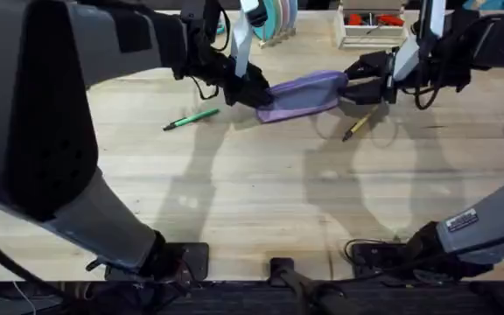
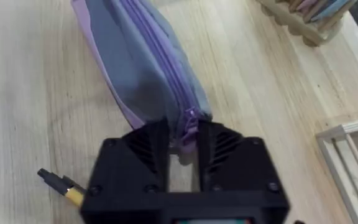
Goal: Unzip the bag, pick up the pens from the table one at a time and place them inside, then zip the bag closed.
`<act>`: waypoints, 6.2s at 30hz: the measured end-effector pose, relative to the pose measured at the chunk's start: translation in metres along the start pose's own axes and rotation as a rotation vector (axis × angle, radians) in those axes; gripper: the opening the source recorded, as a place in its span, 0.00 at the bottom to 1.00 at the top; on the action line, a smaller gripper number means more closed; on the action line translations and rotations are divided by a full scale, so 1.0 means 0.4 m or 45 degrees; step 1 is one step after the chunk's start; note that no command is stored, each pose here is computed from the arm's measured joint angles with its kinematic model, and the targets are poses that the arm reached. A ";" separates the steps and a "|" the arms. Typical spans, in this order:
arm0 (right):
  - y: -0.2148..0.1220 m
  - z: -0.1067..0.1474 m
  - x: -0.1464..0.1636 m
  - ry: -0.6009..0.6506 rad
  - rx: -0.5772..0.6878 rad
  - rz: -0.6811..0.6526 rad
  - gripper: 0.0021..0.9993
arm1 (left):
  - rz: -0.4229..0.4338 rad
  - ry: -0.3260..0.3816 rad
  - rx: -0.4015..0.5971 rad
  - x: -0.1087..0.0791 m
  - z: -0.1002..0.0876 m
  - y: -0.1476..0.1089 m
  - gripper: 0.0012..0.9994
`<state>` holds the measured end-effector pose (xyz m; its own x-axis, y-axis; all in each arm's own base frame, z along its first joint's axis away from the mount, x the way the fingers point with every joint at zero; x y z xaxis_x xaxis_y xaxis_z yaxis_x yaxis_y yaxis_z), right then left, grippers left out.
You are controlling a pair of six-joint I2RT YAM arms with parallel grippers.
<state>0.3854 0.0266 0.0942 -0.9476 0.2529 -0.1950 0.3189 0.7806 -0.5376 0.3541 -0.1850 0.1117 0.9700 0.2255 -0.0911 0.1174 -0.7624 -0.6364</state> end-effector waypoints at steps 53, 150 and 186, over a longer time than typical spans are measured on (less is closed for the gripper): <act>-0.101 -0.088 -0.019 0.012 -0.188 0.099 0.03 | 0.012 0.023 -0.018 -0.006 -0.012 0.008 0.04; 0.067 -0.432 0.053 -0.257 0.072 0.090 0.31 | -0.074 -0.033 0.093 0.023 0.036 -0.013 0.04; -0.119 -0.392 0.022 -0.110 0.087 0.267 1.00 | -0.023 0.018 0.018 0.006 -0.003 0.004 0.04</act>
<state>0.3595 0.0813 0.2469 -0.8565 0.3534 -0.3761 0.5119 0.6750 -0.5314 0.3567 -0.1865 0.1114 0.9707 0.2306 -0.0683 0.1324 -0.7495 -0.6486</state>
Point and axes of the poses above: each hand's point on the last joint's axis, 136 mm out from that joint toward the fingers, its own y axis out along the fingers, its own x axis along the line the jaws close on, z = x × y, the point moved 4 cm from there along -y, back along the fingers, and after that the axes turned 1 degree about -y, right-handed, at the moved point
